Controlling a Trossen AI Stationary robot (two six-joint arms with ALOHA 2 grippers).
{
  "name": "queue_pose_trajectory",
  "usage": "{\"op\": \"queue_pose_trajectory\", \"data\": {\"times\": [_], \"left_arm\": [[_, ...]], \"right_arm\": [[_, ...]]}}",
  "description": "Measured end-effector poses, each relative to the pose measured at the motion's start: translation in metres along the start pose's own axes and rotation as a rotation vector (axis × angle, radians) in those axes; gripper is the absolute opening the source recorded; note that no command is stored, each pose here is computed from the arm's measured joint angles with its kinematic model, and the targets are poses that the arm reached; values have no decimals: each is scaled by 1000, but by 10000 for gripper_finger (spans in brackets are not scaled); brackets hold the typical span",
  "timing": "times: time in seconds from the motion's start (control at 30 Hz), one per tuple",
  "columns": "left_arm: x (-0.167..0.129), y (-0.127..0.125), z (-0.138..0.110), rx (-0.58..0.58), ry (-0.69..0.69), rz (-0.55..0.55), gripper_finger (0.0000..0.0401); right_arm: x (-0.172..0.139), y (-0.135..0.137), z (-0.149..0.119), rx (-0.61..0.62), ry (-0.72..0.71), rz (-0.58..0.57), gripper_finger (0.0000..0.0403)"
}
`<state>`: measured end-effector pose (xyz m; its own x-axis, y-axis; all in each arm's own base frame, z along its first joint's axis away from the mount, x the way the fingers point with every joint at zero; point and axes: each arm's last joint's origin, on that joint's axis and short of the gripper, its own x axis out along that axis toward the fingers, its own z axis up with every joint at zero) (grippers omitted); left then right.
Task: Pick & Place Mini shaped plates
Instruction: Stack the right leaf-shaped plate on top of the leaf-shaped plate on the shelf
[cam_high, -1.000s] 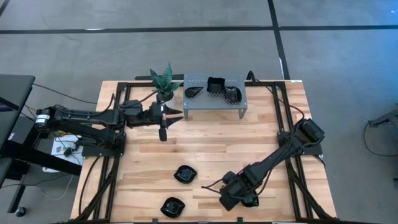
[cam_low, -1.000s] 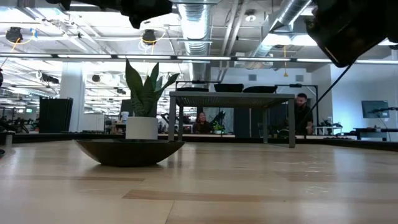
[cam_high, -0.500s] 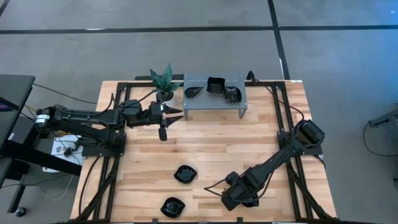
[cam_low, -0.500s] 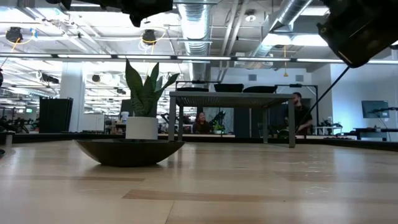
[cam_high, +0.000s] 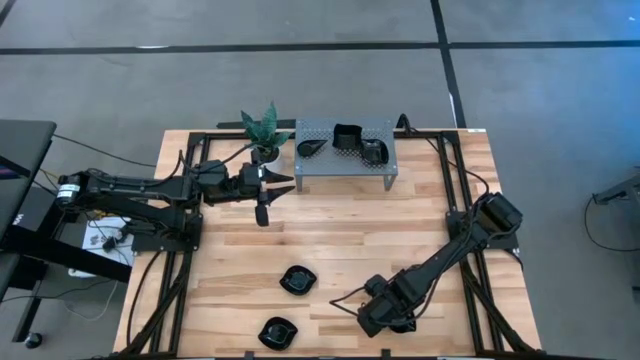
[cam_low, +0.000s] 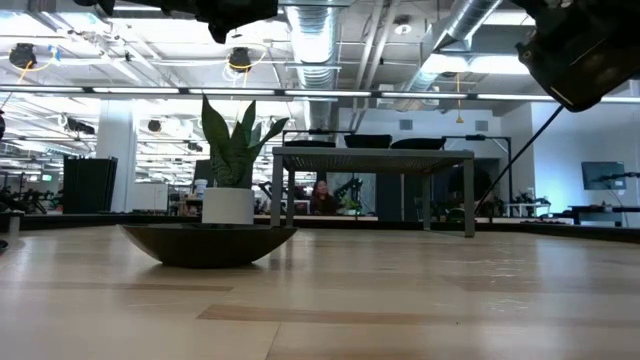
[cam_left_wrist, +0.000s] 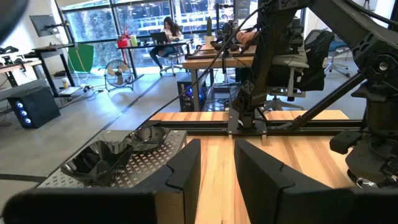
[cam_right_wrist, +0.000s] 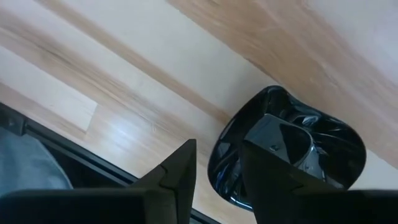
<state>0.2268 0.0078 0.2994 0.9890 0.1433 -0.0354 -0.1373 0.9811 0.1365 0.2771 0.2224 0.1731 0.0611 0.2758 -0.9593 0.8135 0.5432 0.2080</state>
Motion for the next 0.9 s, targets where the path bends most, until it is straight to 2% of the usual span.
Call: {"op": "queue_pose_trajectory", "data": {"times": [0.3,0.53,0.7,0.9], "left_arm": [[0,0,0,-2,0,0,99],[0,0,0,-3,0,0,99],[0,0,0,-3,0,0,99],[0,0,0,-3,0,0,99]], "right_arm": [[0,0,0,0,-1,-1,118],[17,-9,4,27,11,24,118],[17,-11,4,6,2,14,118],[17,-16,5,-19,-10,-34,94]]}}
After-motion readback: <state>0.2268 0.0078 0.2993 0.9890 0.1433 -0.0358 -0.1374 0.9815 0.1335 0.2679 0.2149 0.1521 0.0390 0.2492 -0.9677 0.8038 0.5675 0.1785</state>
